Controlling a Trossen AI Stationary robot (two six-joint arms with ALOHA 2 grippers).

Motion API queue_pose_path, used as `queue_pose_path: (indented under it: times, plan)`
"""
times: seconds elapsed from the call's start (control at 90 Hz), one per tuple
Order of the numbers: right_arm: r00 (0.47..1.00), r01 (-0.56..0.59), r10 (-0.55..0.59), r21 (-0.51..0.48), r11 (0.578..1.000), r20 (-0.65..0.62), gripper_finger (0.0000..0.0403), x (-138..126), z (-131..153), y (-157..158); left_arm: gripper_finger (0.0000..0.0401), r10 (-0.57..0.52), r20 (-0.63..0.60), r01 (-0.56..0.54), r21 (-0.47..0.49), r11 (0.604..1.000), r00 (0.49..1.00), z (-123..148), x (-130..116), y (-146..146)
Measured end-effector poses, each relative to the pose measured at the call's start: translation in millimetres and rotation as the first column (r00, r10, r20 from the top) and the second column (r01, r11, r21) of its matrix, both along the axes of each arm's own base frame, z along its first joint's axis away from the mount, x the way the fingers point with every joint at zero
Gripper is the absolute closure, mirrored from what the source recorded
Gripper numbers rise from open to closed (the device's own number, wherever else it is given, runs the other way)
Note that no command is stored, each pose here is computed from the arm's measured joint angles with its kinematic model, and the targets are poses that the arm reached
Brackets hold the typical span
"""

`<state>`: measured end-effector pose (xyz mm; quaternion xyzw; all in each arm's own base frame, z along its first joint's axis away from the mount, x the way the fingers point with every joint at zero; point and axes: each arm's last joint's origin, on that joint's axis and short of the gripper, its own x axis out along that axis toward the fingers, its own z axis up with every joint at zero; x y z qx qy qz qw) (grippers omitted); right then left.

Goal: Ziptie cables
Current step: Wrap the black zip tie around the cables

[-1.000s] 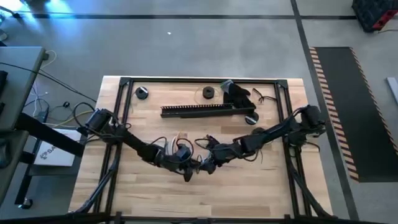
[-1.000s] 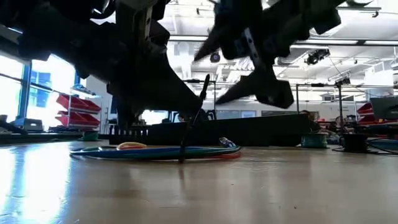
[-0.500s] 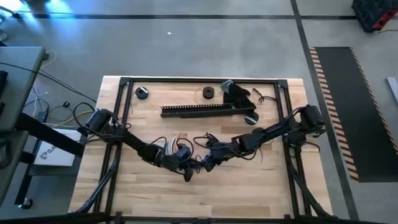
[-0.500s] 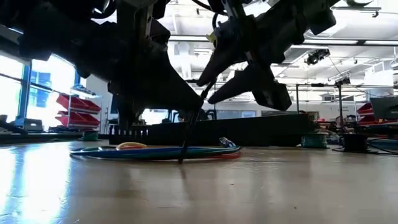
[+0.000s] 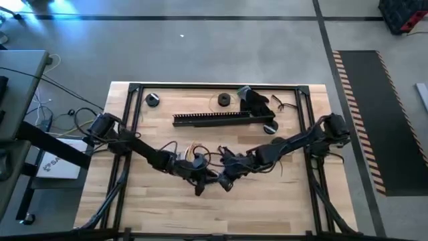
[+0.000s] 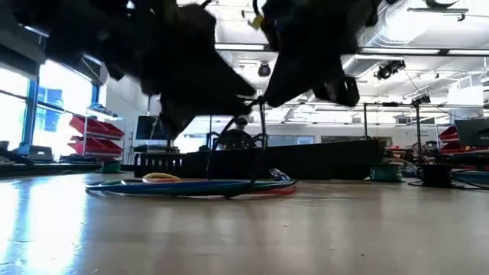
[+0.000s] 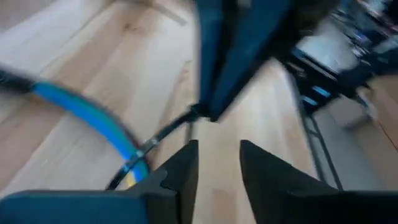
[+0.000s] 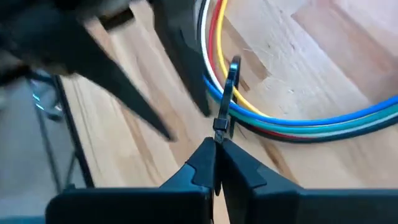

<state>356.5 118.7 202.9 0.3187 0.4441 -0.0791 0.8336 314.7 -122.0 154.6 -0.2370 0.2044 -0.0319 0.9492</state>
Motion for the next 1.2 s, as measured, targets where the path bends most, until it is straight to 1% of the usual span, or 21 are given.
queue_pose_path:
  times: [0.056,0.111,0.222,0.3,0.389,0.522,0.644,0.744,0.967,1.056,1.2]
  plan:
    - [0.999,-0.046,0.047,-0.027,0.999,0.015,0.0403,0.0,2.7,3.8,0.0281,-0.017,0.029,0.016,0.032,0.999,0.999,9.5,-2.0,0.7]
    - [0.996,-0.087,0.089,-0.054,0.995,0.029,0.0403,-0.5,3.3,7.2,0.0279,-0.02,0.043,0.016,0.084,0.996,0.999,16.3,-4.2,2.3]
    - [0.989,-0.142,0.146,-0.09,0.986,0.04,0.0403,-1.3,3.6,10.7,0.0278,-0.03,0.062,0.016,0.224,0.975,0.998,21.7,-5.7,6.0]
    - [0.983,-0.172,0.178,-0.116,0.978,0.046,0.0403,-1.3,3.8,11.3,0.0278,-0.087,0.06,0.065,0.299,0.952,0.994,19.5,-4.1,7.7]
    - [0.98,-0.183,0.191,-0.129,0.975,0.052,0.0403,-0.4,4.0,9.8,0.0276,-0.156,0.042,0.133,0.343,0.93,0.987,12.8,-1.0,10.0]
    - [0.982,-0.173,0.181,-0.128,0.977,0.057,0.0403,1.3,4.3,6.2,0.0266,-0.238,0.052,0.201,0.386,0.901,0.97,9.2,3.3,13.8]
    - [0.985,-0.153,0.16,-0.115,0.982,0.058,0.0403,2.2,4.4,4.0,0.0256,-0.247,0.036,0.209,0.427,0.88,0.968,7.7,4.6,19.2]
    - [0.986,-0.145,0.153,-0.112,0.983,0.063,0.0403,2.5,4.6,4.0,0.0255,-0.263,0.035,0.219,0.453,0.864,0.964,7.6,5.8,23.1]
    - [0.985,-0.141,0.151,-0.108,0.984,0.087,0.0403,4.2,6.1,4.6,0.0277,-0.308,0.012,0.266,0.476,0.839,0.951,0.4,9.1,28.7]
    - [0.986,-0.128,0.137,-0.097,0.987,0.094,0.0403,4.7,6.5,4.7,0.0287,-0.327,0.006,0.287,0.467,0.837,0.945,-3.8,10.6,29.8]
    - [0.988,-0.113,0.121,-0.087,0.99,0.093,0.0403,4.8,6.5,4.6,0.0306,-0.329,0.023,0.281,0.465,0.84,0.944,-3.5,11.8,29.4]
